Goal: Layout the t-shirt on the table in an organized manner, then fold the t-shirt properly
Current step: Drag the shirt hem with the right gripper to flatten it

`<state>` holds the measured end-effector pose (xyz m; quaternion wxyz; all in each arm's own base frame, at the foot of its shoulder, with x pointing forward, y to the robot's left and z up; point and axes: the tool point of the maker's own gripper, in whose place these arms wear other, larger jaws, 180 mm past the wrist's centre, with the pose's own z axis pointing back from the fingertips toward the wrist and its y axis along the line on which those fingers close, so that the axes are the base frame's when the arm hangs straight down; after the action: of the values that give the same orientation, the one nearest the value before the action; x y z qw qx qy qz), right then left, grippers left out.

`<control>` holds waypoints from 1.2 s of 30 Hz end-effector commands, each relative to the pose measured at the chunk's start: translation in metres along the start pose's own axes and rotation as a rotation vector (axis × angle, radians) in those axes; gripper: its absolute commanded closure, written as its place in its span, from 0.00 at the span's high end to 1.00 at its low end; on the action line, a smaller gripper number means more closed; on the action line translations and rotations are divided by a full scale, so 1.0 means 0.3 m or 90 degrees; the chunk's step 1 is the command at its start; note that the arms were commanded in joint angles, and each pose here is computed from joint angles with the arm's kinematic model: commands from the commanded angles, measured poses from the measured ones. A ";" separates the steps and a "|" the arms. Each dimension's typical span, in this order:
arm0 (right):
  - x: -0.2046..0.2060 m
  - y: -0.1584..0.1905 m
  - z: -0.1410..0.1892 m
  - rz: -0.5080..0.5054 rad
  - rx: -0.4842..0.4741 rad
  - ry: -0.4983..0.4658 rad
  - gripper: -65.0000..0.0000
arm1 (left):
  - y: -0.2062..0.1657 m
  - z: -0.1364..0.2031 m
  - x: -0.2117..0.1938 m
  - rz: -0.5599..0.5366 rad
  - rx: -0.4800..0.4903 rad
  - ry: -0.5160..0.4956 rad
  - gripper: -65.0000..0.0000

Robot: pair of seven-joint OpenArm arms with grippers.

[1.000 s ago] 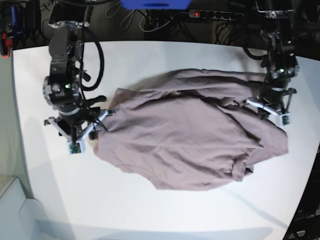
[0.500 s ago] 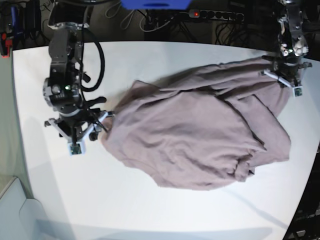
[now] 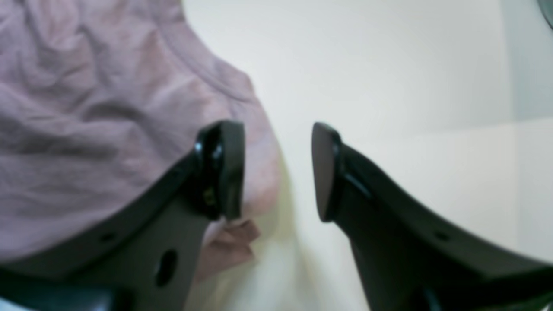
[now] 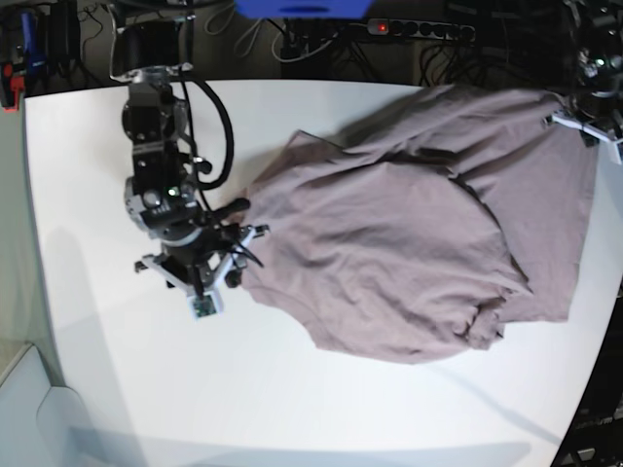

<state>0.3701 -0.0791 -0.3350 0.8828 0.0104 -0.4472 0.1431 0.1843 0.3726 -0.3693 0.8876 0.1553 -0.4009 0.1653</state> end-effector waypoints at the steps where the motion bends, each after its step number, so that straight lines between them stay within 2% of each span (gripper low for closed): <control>1: 0.065 0.022 -0.003 0.006 0.011 -0.034 0.40 | 0.001 0.004 0.043 0.005 -0.003 -0.024 0.01; 5: 0.093 0.127 -0.078 0.025 0.058 -0.040 0.40 | -0.065 -0.048 0.151 0.047 -0.030 -0.070 0.01; 9: 0.107 0.184 -0.180 0.040 0.086 -0.044 0.40 | -0.136 -0.131 0.163 0.085 -0.050 -0.062 0.01; 12: 0.115 0.200 -0.259 0.039 0.096 -0.034 0.40 | -0.133 -0.206 0.130 0.117 -0.041 -0.030 0.01; 16: 0.095 0.165 -0.348 0.042 0.091 0.000 0.40 | -0.099 -0.279 0.030 0.144 -0.019 0.029 0.01; 19: 0.049 0.136 -0.392 0.043 0.084 0.027 0.40 | -0.036 -0.304 -0.034 0.136 0.005 0.068 0.01; 25: -0.065 -0.053 -0.405 0.058 0.031 0.053 0.40 | 0.013 -0.310 -0.039 0.134 0.020 0.074 0.01; 27: -0.089 -0.153 -0.397 0.047 0.000 0.058 0.40 | 0.015 -0.306 -0.035 0.131 0.020 0.072 0.01; 31: -0.120 -0.380 -0.357 -0.019 -0.076 0.062 0.40 | 0.009 -0.307 -0.032 0.133 0.018 0.070 0.01; 34: -0.136 -0.508 -0.320 -0.055 -0.121 0.062 0.40 | 0.001 -0.308 -0.033 0.134 0.015 0.071 0.01; 36: -0.195 -0.572 -0.289 -0.083 -0.145 0.083 0.40 | -0.022 -0.307 -0.052 0.143 0.009 0.077 0.01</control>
<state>0.4468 -0.2214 -0.4247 0.9147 -0.0348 -0.4003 0.0425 0.2468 0.3986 -0.4351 0.8770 0.0992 -0.3840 0.2712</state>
